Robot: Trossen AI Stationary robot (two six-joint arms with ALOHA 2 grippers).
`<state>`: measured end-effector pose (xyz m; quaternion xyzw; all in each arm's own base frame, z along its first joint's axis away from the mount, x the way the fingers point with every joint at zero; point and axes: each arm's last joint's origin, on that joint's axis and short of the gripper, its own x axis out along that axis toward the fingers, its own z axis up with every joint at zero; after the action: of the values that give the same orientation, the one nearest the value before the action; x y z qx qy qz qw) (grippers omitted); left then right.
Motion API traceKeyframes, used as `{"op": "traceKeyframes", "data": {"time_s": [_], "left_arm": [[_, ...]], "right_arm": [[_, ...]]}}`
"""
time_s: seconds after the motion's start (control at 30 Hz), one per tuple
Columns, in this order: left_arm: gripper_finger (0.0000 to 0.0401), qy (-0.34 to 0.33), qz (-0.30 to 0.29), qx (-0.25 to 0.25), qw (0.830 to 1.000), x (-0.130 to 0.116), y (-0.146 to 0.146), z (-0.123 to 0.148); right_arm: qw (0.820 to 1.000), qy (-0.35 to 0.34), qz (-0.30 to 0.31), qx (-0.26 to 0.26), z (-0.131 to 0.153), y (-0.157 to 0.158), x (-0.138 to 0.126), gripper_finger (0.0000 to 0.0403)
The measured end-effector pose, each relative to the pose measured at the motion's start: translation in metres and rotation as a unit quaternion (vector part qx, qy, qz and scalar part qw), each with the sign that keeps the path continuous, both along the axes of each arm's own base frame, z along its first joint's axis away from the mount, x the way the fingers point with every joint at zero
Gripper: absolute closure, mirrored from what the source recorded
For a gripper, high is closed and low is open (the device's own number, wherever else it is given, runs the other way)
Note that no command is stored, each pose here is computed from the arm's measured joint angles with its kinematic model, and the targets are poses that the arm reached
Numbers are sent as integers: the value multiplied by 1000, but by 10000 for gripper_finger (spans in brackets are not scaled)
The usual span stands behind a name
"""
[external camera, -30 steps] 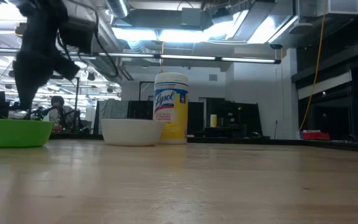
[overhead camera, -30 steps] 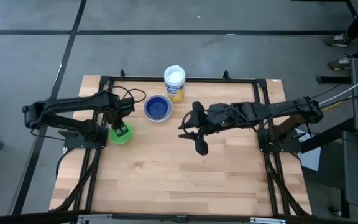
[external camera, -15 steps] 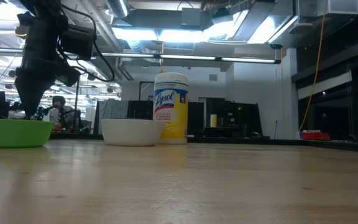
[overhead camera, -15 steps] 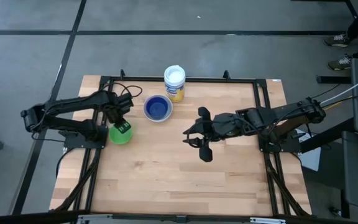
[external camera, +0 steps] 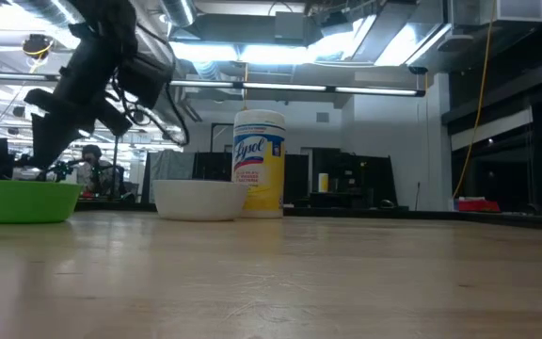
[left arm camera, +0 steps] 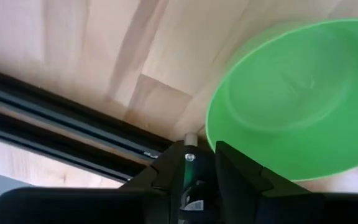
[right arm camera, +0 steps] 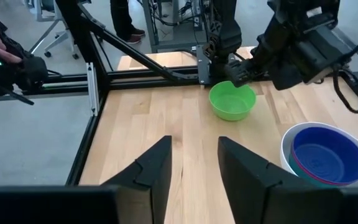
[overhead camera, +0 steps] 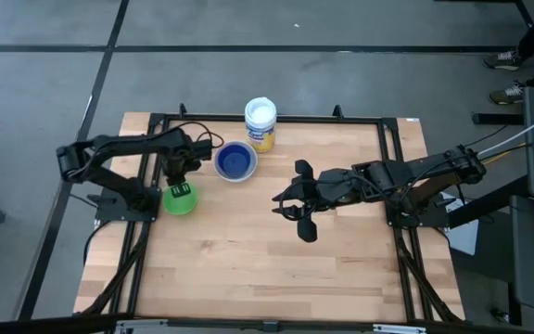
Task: Nest bowls inside each other
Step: Stack the green bowl on top of the dark blue bowl
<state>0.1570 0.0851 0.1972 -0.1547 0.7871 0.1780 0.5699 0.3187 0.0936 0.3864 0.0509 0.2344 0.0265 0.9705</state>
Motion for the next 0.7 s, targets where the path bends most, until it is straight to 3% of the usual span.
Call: {"op": "traceKeyframes", "data": {"time_s": [0.27,0.7], "left_arm": [[315,-16,3,-33,999,10,4,-12],[321,-15,39,-49,998,18,7,-31]], "right_arm": [[1000,-4,0,1,3,0,-2,276],[998,-53,-18,-6,32,-11,-32,273]]}}
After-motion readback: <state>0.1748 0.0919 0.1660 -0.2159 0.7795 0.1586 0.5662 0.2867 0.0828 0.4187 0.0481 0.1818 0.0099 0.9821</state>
